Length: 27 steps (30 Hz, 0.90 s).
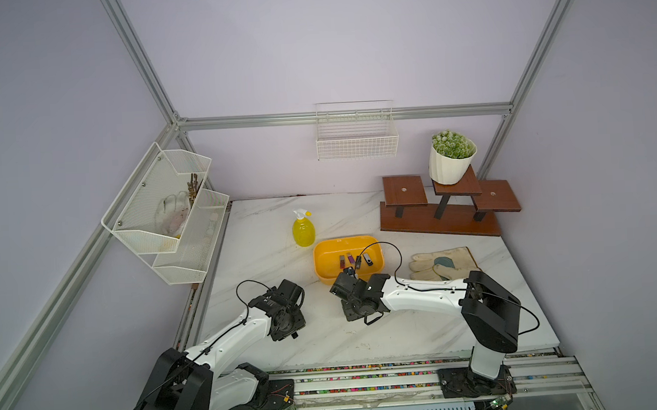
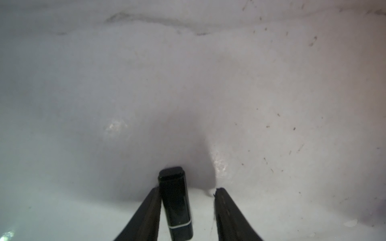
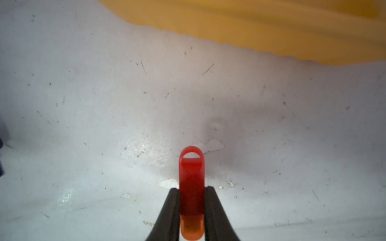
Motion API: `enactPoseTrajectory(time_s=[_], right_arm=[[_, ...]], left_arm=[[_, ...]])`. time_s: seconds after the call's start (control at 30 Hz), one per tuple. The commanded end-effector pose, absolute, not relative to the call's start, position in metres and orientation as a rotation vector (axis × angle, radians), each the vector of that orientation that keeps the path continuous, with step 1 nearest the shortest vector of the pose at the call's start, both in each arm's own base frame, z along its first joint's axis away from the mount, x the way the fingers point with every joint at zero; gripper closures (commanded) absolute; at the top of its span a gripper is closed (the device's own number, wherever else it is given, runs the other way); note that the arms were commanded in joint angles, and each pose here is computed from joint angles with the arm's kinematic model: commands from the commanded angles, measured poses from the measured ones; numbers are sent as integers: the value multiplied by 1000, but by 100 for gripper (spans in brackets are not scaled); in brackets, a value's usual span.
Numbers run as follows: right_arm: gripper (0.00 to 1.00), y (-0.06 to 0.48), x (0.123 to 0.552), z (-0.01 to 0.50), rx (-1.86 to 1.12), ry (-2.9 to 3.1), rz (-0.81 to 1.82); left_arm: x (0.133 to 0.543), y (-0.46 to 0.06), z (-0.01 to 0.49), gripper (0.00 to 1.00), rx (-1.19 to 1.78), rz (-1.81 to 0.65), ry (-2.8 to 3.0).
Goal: Put the usb flash drive into the storage box
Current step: Pick up the USB flash from the center of the board.
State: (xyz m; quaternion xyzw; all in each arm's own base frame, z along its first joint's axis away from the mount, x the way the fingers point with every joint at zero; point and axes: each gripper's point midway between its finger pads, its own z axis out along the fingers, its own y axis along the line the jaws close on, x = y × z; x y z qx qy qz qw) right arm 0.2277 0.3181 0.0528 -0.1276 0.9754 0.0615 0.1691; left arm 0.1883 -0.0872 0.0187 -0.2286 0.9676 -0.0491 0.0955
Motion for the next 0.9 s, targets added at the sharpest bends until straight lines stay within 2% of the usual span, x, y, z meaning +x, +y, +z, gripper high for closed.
enactPoseTrajectory(time_s=[0.0, 0.23, 0.4, 0.5, 0.87], right_arm=[[100, 308, 230, 57, -338, 2764, 158], [100, 306, 231, 58, -342, 2765, 157], [100, 307, 232, 58, -347, 2765, 164], [100, 306, 233, 61, -342, 2758, 167], [100, 317, 244, 112, -353, 2679, 231]], left_arm=[[164, -88, 2, 54, -610, -92, 3006], [163, -88, 5, 64, -597, -70, 3018], [159, -88, 5, 66, -592, -63, 3027], [158, -88, 3, 71, -587, -60, 3038], [159, -88, 3, 87, -564, -50, 3041]])
